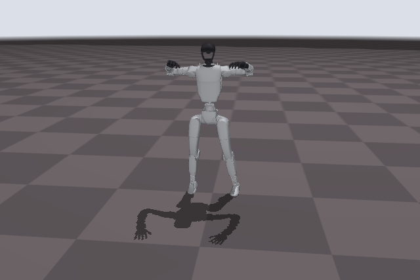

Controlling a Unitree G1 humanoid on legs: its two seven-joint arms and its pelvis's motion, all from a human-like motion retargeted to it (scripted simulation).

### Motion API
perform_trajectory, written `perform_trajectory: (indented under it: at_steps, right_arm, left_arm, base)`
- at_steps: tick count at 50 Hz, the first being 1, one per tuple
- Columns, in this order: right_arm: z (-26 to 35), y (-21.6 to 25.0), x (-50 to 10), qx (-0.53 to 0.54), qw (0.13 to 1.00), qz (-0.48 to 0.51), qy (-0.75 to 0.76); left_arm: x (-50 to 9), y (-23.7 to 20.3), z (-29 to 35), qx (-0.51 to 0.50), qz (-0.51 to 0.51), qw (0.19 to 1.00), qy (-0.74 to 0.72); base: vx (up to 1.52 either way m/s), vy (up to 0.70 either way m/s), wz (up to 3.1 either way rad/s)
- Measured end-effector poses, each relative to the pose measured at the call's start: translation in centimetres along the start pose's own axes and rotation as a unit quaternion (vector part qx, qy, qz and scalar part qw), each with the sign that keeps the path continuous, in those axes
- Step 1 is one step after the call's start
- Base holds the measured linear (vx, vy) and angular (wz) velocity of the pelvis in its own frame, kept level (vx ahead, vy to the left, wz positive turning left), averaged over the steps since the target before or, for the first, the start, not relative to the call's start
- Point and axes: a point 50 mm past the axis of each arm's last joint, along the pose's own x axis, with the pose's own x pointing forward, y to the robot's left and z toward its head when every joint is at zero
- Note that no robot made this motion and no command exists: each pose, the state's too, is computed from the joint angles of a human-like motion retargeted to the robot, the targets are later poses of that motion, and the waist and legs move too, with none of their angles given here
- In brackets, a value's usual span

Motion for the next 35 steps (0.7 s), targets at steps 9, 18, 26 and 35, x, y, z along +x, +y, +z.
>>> perform_trajectory:
  at_steps: [9, 18, 26, 35]
  right_arm:
    - [-0.8, -0.7, -0.3, -0.012, 1.0, -0.015, 0.019]
    - [-1.0, -0.8, -0.4, -0.01, 1.0, -0.011, 0.023]
    - [-1.1, -1.2, -0.4, -0.013, 0.999, -0.016, 0.027]
    - [-1.3, -1.4, -0.3, -0.013, 0.999, -0.019, 0.03]
  left_arm:
    - [0.1, 0.3, -0.1, 0.003, 0.001, 1.0, 0.002]
    - [0.0, 0.4, -0.3, -0.001, -0.001, 1.0, 0.007]
    - [0.0, 0.7, -0.4, -0.002, 0.002, 1.0, 0.009]
    - [0.2, 0.9, -0.5, 0.003, 0.005, 1.0, 0.011]
  base:
    - [0.0, 0.0, 0.0]
    - [0.0, 0.0, 0.0]
    - [0.0, 0.0, 0.0]
    - [0.0, 0.0, 0.0]
